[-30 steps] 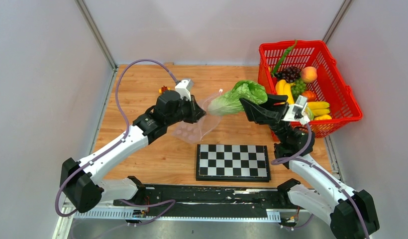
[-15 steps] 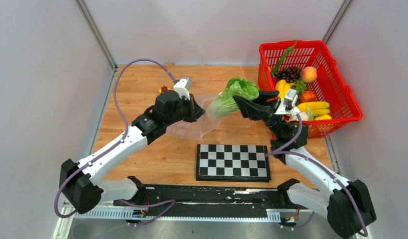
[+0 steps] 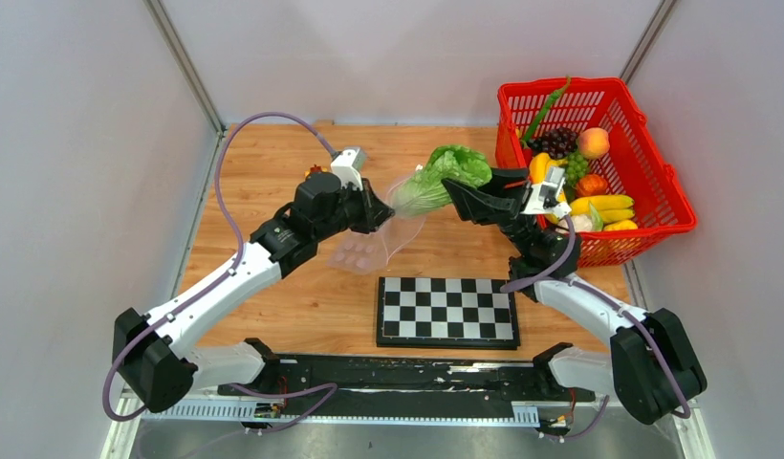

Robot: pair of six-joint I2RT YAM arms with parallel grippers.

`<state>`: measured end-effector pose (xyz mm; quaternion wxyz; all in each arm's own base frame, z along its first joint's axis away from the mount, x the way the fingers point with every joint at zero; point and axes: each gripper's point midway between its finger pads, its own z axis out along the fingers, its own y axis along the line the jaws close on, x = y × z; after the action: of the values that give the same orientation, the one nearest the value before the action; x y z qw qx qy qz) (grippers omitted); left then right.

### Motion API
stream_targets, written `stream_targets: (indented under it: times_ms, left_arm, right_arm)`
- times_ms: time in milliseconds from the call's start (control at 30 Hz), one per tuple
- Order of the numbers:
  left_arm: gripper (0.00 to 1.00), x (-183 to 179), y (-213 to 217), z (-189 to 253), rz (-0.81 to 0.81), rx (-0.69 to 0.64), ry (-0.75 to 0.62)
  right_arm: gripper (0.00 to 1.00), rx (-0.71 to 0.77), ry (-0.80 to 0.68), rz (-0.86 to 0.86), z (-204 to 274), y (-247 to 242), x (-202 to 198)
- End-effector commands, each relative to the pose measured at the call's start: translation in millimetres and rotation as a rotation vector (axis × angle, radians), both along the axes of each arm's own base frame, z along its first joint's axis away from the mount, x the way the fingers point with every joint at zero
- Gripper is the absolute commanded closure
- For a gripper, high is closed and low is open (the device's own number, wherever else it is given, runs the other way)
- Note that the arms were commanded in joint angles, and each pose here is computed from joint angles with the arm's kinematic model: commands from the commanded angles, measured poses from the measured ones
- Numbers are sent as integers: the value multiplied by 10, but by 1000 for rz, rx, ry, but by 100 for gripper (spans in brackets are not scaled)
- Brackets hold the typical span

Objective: Place the food in the zip-top bag and seal the zipper
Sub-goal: Place the fake vegetable in the zipper food storage bag.

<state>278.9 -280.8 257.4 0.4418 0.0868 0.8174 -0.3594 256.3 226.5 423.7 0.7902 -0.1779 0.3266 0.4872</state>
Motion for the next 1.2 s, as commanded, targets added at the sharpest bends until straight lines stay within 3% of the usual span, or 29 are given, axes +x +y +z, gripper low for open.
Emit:
stream_targets:
  times_ms: [0,333,567,767,1167]
  left_arm:
    - [100,32,40,559,10,-100,-159]
    - [100,60,48,689,5,-146,-194]
    - [100,-16,-103,693,-78,-216,-205]
    - [100,-35,-158,689,-102,-237,-191]
    - [100,-173,-171,894,-175,-307,-252]
  right_arm:
    - [100,-22,-89,129,15,68,-355]
    - [100,-235,-241,278,-169,313,-681]
    - [100,-263,-360,279,-64,371,-828]
    - [100,-297,-559,202,-129,505,-1000]
    - [100,-286,-525,194,-177,543,-954]
